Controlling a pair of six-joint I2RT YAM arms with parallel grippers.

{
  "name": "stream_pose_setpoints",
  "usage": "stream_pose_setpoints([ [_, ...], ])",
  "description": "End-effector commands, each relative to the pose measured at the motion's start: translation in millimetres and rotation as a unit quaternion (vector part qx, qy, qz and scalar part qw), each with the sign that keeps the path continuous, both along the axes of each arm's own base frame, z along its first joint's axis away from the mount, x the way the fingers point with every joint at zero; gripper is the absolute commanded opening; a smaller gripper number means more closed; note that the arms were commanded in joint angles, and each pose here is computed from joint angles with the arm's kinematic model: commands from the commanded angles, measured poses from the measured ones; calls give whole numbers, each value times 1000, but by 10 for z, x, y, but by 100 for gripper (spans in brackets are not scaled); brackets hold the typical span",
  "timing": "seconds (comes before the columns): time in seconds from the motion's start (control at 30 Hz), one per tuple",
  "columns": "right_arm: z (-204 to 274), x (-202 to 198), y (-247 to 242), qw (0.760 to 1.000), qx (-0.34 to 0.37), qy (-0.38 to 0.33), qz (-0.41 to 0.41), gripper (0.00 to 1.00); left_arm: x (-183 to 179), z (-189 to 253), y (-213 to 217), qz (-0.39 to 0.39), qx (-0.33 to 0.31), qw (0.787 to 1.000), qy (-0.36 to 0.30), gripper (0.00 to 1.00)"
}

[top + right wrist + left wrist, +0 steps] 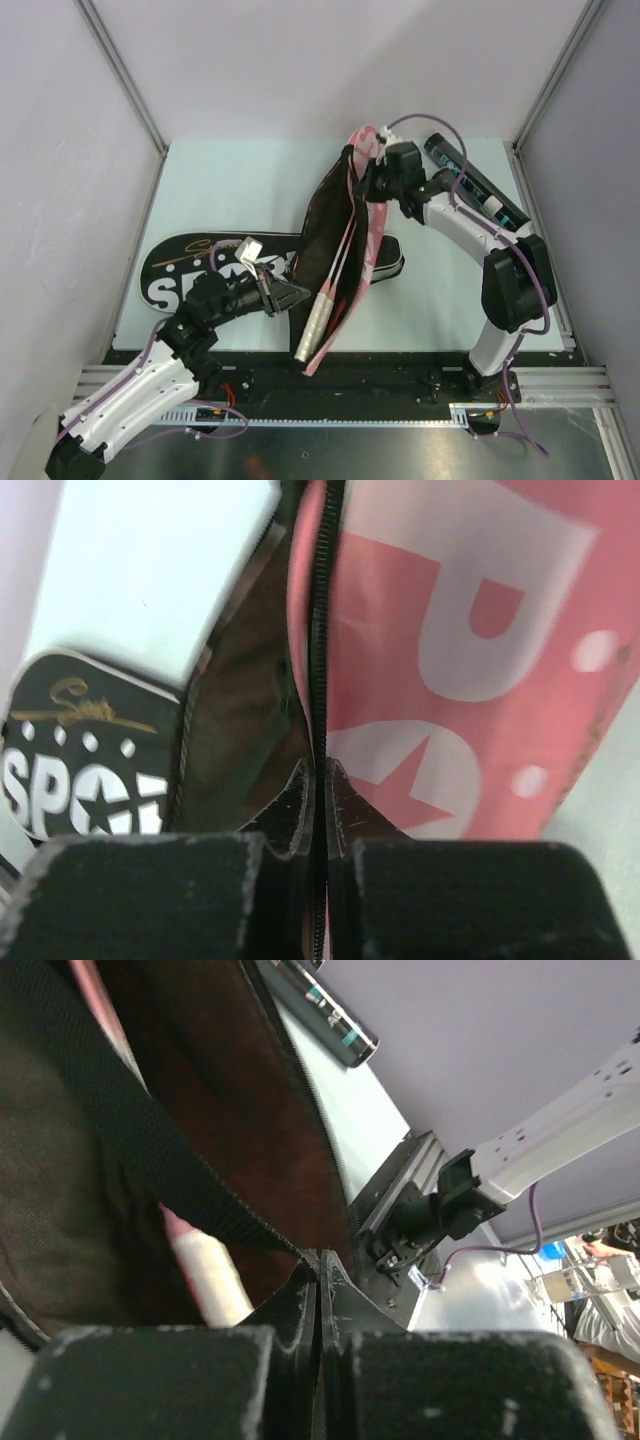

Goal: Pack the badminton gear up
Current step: Zip the racket bag at the center of the board.

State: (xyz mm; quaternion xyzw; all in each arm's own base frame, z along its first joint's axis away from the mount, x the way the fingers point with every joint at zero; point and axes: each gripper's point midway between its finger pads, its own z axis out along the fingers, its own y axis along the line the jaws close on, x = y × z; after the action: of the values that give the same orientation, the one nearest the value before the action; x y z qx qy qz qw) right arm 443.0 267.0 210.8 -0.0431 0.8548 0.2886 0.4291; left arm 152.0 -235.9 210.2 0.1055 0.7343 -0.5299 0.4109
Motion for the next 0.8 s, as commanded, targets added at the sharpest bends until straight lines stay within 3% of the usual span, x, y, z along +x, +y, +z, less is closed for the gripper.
stream_pose_setpoints([
  [0.0, -43, -125, -112, 998, 7, -54, 1, 0, 124, 80, 10, 22, -7, 999, -46, 0],
  [0.17, -144, -66, -433, 998, 7, -47, -32, 0, 43, 154, -8, 1, -16, 998, -59, 1],
  [0.27, -74, -81, -415, 998, 24, -48, -20, 0, 91, 54, 80, 33, -5, 998, -44, 29],
  [0.4, -40, -125, -389, 998, 58, -33, -3, 0, 170, 58, 142, 48, 51, 997, -44, 53],
  [0.47, -28, -153, -407, 997, 66, -34, -3, 0, 330, 85, 147, 64, 96, 992, -50, 75],
  [0.53, -9, -179, -410, 996, 80, -33, 3, 0, 554, 322, 219, 103, 140, 982, -73, 77],
  [0.63, 45, -189, -430, 995, 98, -31, 12, 0, 952, 447, 194, 152, 184, 969, -58, 78],
  [0.73, 104, -221, -425, 993, 107, -33, 25, 0, 1344, 488, -176, 114, 222, 966, -62, 86],
  [0.77, 125, -237, -413, 993, 109, -34, 30, 0, 1475, 780, -312, 99, 218, 966, -102, 84],
])
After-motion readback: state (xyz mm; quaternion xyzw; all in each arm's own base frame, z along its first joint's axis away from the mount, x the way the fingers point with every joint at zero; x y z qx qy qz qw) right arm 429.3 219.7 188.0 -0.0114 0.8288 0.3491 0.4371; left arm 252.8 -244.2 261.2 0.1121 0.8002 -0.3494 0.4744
